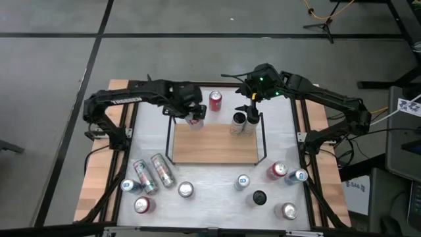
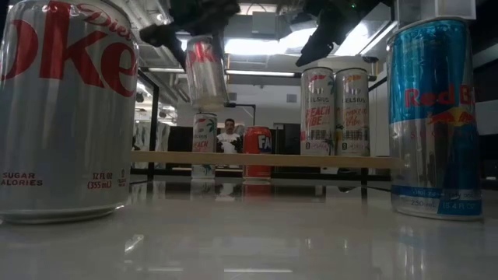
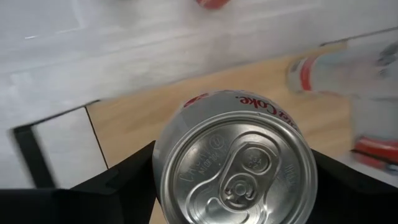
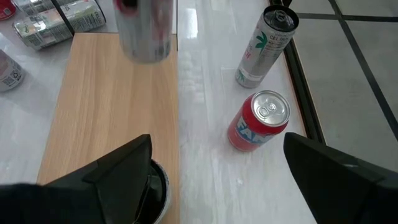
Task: Place canned beverage on shelf
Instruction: Put the top left silver-red soda can on the shelf
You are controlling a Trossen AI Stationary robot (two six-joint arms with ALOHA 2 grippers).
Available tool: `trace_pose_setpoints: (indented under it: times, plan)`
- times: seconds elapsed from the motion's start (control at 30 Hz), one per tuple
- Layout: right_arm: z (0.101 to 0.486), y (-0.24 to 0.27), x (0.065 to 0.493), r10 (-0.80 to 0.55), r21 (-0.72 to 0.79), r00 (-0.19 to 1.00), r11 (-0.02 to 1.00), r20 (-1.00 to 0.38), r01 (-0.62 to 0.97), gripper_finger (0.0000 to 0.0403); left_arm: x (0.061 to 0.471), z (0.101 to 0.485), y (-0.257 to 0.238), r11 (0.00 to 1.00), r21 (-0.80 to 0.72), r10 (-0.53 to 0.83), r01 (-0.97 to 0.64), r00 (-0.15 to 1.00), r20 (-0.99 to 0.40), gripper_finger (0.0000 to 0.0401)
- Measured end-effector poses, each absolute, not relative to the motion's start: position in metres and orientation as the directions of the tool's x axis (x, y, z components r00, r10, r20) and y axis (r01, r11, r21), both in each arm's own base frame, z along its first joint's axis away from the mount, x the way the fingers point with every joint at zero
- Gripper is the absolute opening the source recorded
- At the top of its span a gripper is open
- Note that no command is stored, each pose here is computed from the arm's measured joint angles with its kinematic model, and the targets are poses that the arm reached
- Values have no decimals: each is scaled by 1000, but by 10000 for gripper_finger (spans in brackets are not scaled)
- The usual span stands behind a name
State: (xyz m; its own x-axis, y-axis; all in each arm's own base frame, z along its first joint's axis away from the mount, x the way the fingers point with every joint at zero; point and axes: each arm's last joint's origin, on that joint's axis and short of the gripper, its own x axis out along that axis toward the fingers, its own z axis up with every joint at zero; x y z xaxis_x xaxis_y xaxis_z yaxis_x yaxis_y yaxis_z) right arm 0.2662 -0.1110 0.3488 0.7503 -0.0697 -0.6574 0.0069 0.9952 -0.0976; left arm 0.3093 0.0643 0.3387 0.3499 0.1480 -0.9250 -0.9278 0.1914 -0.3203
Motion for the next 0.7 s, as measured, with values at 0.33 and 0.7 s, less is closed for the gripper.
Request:
trace_pose_setpoints:
  times: [0.33,0.7]
  plan:
    - [349,-111,266,-69,-98,750,995,-658,7,360,337,303,68,208,-253,97,-945,277,-956,284]
    - [349,-111,266,-70,-97,750,995,-658,7,360,351,279,69,211,-195,74,-958,214,-974,285]
